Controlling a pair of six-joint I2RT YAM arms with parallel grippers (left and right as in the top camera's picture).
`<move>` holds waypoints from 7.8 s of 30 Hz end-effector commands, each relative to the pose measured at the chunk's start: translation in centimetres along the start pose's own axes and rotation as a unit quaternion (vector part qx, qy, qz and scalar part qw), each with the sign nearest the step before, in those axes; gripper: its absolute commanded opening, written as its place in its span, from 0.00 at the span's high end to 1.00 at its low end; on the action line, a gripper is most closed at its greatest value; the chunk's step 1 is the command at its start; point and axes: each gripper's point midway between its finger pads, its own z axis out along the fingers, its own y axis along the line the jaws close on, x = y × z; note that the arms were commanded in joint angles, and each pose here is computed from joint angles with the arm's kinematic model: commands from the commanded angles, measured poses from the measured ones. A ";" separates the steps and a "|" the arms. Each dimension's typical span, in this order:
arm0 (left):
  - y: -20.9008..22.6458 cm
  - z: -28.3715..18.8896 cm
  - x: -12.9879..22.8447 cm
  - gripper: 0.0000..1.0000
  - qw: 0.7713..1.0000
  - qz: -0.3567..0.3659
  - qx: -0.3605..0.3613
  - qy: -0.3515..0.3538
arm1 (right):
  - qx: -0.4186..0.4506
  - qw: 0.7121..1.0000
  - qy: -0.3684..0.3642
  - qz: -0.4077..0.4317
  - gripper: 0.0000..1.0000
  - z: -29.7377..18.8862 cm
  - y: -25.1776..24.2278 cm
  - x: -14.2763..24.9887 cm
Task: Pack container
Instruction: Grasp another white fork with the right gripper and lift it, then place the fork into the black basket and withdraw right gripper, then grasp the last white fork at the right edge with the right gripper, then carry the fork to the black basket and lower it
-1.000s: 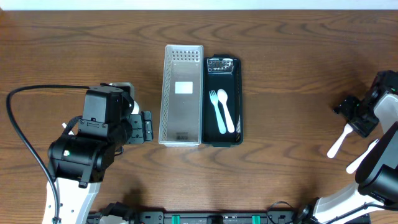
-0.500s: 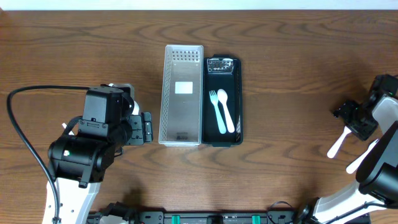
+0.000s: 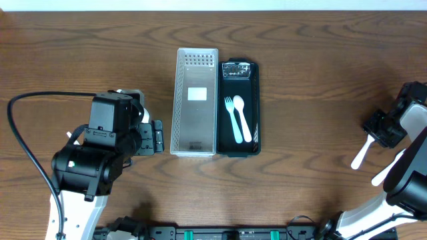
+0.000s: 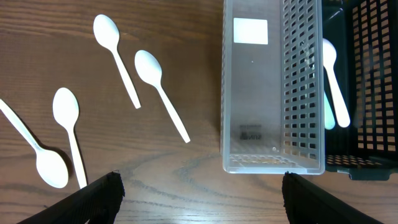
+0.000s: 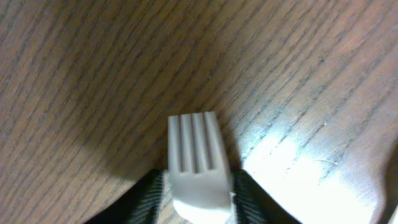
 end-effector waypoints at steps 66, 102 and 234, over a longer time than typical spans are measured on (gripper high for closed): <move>0.9 3.0 0.7 0.15 0.997 0.003 -0.037 0.068 | -0.166 0.950 -0.069 -0.254 0.47 -24.0 29.4 9.9; 0.9 3.0 0.9 0.15 0.997 0.003 -0.038 0.070 | 0.008 0.986 0.059 0.154 0.13 -4.2 -9.2 -0.8; 1.0 3.0 0.9 0.15 0.997 0.003 -0.038 0.071 | -0.052 0.961 0.012 -0.272 0.62 -13.5 25.8 14.5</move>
